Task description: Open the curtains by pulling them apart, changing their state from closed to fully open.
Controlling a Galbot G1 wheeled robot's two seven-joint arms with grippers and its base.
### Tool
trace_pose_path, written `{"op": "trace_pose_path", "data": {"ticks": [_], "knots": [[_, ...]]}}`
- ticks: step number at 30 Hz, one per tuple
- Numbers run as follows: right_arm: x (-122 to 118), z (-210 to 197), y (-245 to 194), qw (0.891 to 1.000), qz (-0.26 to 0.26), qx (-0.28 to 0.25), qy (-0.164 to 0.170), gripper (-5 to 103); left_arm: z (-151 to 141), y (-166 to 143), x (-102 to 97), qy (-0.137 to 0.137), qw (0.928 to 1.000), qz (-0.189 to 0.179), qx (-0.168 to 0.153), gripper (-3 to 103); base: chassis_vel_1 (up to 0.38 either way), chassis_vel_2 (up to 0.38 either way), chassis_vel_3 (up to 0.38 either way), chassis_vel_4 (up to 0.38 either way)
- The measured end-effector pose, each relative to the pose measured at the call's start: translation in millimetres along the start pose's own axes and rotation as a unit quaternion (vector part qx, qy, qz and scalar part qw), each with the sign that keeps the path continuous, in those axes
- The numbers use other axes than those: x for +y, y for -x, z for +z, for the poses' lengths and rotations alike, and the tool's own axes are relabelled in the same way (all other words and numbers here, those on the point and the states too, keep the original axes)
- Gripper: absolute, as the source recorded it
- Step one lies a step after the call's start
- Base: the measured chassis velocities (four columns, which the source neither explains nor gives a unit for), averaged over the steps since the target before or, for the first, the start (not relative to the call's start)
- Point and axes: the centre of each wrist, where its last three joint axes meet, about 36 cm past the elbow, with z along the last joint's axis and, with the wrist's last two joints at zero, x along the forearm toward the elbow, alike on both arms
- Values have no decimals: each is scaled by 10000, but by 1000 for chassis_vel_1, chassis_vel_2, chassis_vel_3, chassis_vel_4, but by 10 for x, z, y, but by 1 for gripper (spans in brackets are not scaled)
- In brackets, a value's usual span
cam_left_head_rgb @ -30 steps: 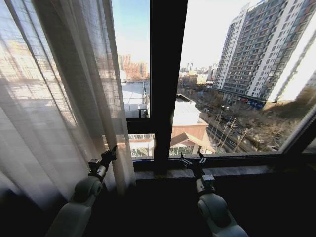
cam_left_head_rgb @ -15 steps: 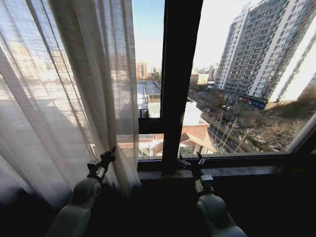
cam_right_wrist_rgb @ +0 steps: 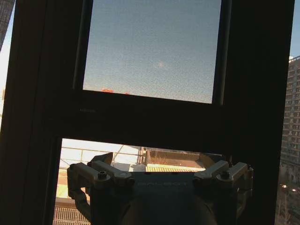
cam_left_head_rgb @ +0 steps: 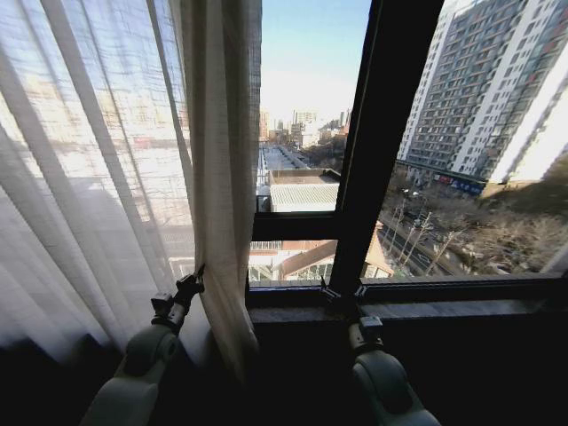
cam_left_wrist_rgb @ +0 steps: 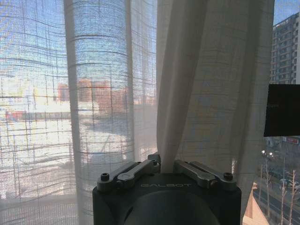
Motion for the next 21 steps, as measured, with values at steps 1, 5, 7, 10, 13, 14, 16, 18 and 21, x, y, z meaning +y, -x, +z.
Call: {"op": "trace_pose_path", "data": {"ticks": [1, 5, 7, 10, 13, 14, 16, 18, 21], "knots": [[6, -4, -3, 10000, -6, -6, 1, 100, 2, -15, 4, -2, 10000, -9, 0, 0, 383, 351, -356, -364], [20, -19, -19, 10000, -22, -29, -11, 100, -6, -63, 15, 1, 10000, -30, -9, 0, 360, 362, -363, -360], [26, -31, -30, 10000, -29, -43, -9, 100, -13, -87, 17, 2, 10000, -34, -15, 0, 347, 343, -359, -343], [31, -38, -42, 10000, -39, -49, -6, 100, -18, -110, 19, 3, 10000, -38, -18, 0, 360, 349, -341, -345], [38, -52, -61, 10000, -56, -65, -5, 100, -15, -156, 11, -8, 10000, -35, -14, 0, 354, 343, -349, -343], [38, -52, -61, 10000, -56, -65, -5, 100, -15, -156, 11, -8, 10000, -35, -14, 0, 345, 335, -352, -344], [40, -63, -75, 9999, -62, -79, -6, 100, -6, -199, -1, -23, 10000, -37, -3, 0, 350, 346, -347, -353], [40, -71, -84, 9999, -67, -87, -8, 100, 2, -228, -6, -29, 10000, -39, 9, 0, 332, 342, -354, -382], [38, -83, -92, 9999, -76, -103, -14, 100, 4, -258, -6, -28, 10000, -46, 17, 0, 333, 354, -364, -386]]}}
